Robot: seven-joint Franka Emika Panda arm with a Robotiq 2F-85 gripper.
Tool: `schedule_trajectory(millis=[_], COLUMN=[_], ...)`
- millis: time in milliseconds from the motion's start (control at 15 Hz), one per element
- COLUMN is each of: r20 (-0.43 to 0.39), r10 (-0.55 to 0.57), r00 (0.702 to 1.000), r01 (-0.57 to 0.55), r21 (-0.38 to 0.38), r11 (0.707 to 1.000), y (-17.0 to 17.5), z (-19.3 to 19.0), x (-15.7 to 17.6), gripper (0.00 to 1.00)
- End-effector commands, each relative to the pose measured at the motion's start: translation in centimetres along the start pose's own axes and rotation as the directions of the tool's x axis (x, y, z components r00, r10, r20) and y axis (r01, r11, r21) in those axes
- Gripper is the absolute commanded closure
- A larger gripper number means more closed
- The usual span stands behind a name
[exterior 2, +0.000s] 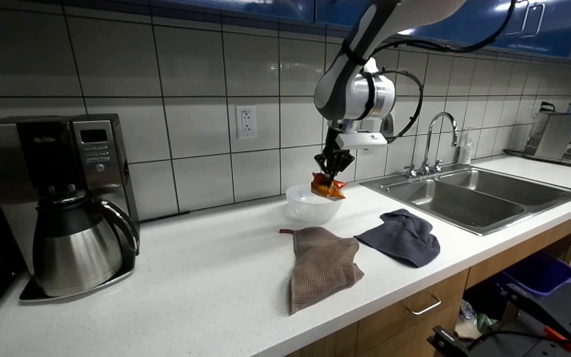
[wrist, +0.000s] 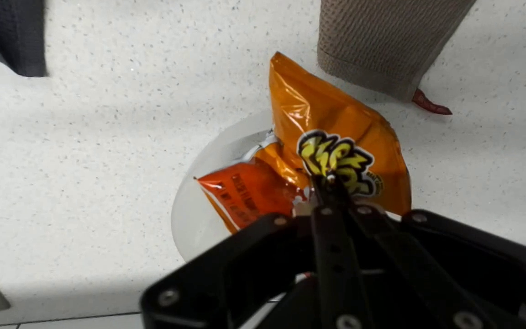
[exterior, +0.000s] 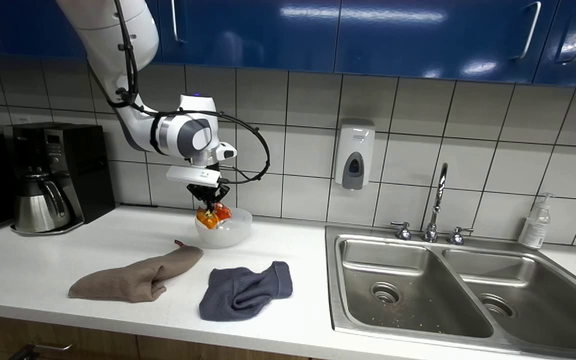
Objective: Put the orange packet in the bowl
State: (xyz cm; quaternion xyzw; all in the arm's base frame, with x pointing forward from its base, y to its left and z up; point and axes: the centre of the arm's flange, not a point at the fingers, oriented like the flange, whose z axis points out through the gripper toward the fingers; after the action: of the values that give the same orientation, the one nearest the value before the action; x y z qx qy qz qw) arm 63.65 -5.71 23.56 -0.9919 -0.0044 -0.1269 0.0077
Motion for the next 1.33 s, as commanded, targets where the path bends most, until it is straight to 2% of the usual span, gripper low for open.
schedule_trajectory(millis=[0, 467, 533, 600, 800, 1200, 1267], r20=[-0.021, -0.066, -0.064, -0.062, -0.039, 0.117, 0.131], r10=[0.013, 0.027, 0.026, 0.025, 0.018, -0.085, -0.101], r00=[1.0, 0.997, 0.998, 0.998, 0.999, 0.99, 0.986], r01=[-0.013, -0.028, -0.027, -0.026, -0.018, 0.079, 0.094], r21=[-0.007, -0.012, -0.014, -0.014, -0.01, 0.057, 0.061], r11=[1.0, 1.0, 1.0, 1.0, 1.0, 0.995, 0.994], y=[0.1, 0.3, 0.3, 0.3, 0.5, 1.5, 1.7], z=[2.8, 4.5, 4.7, 4.9, 4.4, -1.2, -2.0], x=[3.3, 7.5, 7.6, 7.7, 7.1, 2.4, 1.5], gripper=[1.0, 1.0, 0.74, 0.73, 0.51, 0.06, 0.01])
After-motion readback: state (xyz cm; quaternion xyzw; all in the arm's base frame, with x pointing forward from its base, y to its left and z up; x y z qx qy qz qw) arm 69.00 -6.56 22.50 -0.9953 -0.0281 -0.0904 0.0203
